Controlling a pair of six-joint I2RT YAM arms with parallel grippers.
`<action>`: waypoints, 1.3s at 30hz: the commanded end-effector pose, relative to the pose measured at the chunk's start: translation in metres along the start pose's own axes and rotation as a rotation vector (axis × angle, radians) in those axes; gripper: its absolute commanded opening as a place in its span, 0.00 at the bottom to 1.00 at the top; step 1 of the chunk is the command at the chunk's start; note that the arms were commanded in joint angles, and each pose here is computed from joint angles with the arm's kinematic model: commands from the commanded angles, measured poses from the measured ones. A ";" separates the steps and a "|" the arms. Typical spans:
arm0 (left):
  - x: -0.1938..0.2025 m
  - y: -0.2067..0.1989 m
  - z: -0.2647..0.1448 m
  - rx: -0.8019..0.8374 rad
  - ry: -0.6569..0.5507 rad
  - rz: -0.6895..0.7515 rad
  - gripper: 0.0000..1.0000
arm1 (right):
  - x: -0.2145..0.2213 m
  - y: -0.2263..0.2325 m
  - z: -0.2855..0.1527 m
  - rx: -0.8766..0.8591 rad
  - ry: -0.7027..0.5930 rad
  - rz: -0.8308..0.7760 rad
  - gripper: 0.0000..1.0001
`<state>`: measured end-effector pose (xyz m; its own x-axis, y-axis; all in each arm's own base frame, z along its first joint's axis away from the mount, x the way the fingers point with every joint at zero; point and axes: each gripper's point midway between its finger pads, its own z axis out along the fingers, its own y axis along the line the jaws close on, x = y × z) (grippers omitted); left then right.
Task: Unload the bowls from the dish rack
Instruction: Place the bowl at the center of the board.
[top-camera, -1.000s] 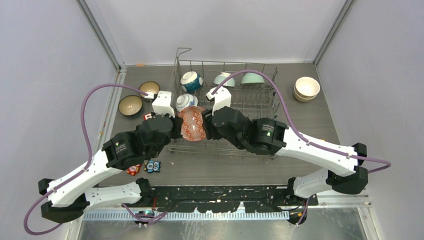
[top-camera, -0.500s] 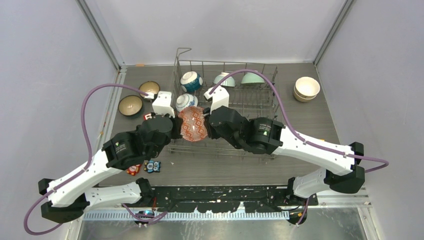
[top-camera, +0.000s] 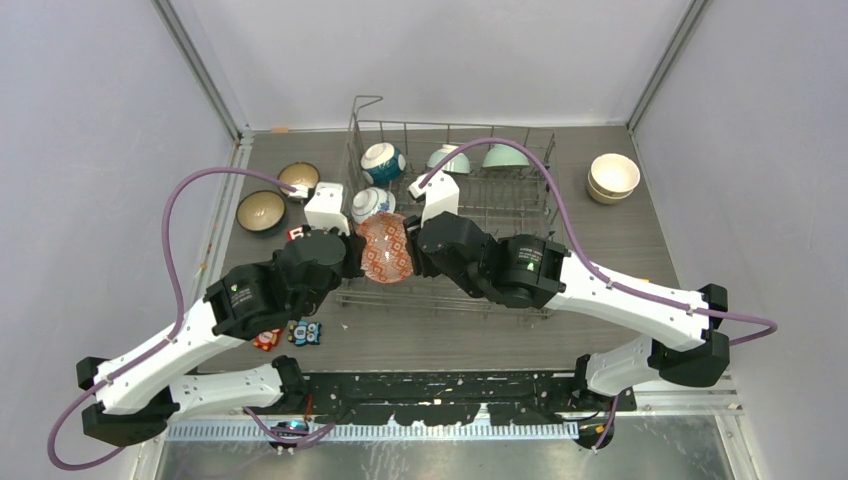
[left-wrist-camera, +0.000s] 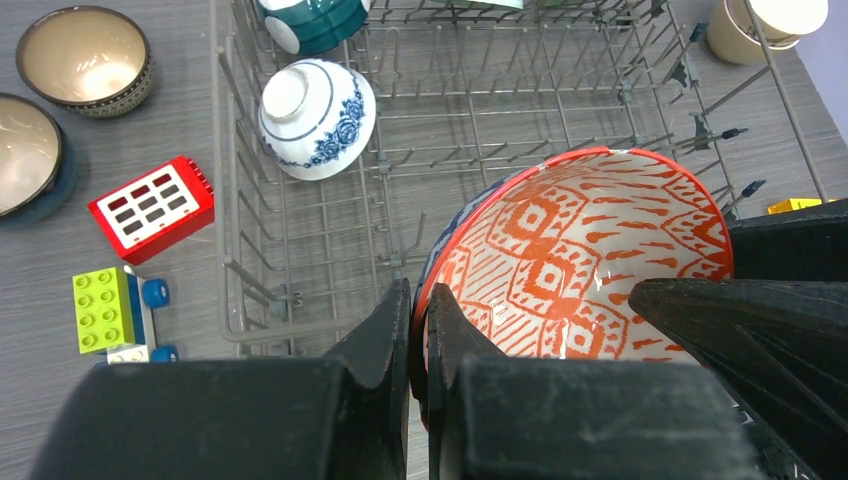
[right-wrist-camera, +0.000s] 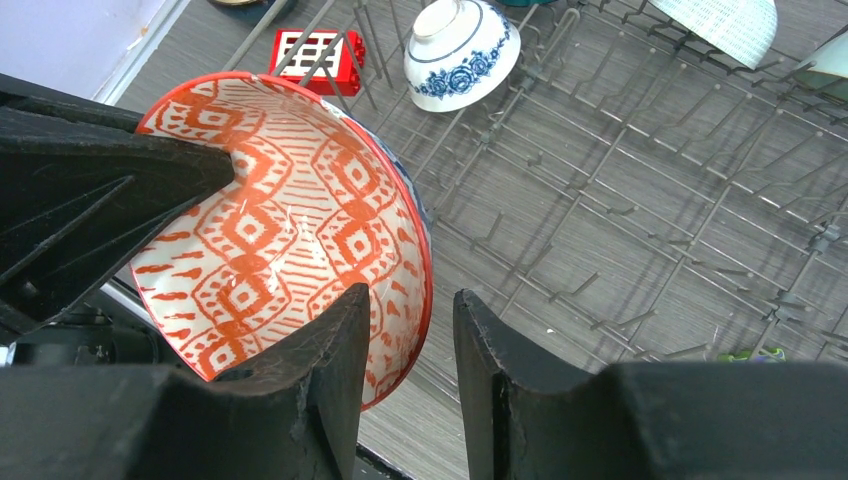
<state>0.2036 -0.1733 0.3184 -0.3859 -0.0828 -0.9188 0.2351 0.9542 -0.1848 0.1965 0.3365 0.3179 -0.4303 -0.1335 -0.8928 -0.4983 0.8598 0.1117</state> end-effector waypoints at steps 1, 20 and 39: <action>-0.027 -0.008 -0.006 0.033 -0.074 -0.104 0.00 | -0.024 -0.001 -0.008 0.003 -0.061 0.037 0.41; -0.028 -0.008 -0.009 0.039 -0.075 -0.117 0.00 | -0.034 -0.012 0.002 0.098 -0.113 0.070 0.37; -0.034 -0.012 -0.010 0.059 -0.082 -0.128 0.10 | -0.030 -0.008 0.007 0.098 -0.090 0.049 0.01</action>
<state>0.2035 -0.1740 0.3190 -0.3931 -0.1116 -0.9127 0.2253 0.9506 -0.2133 0.2143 0.3375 0.3210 -0.4074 -0.0939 -0.9084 -0.4150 0.9051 0.0926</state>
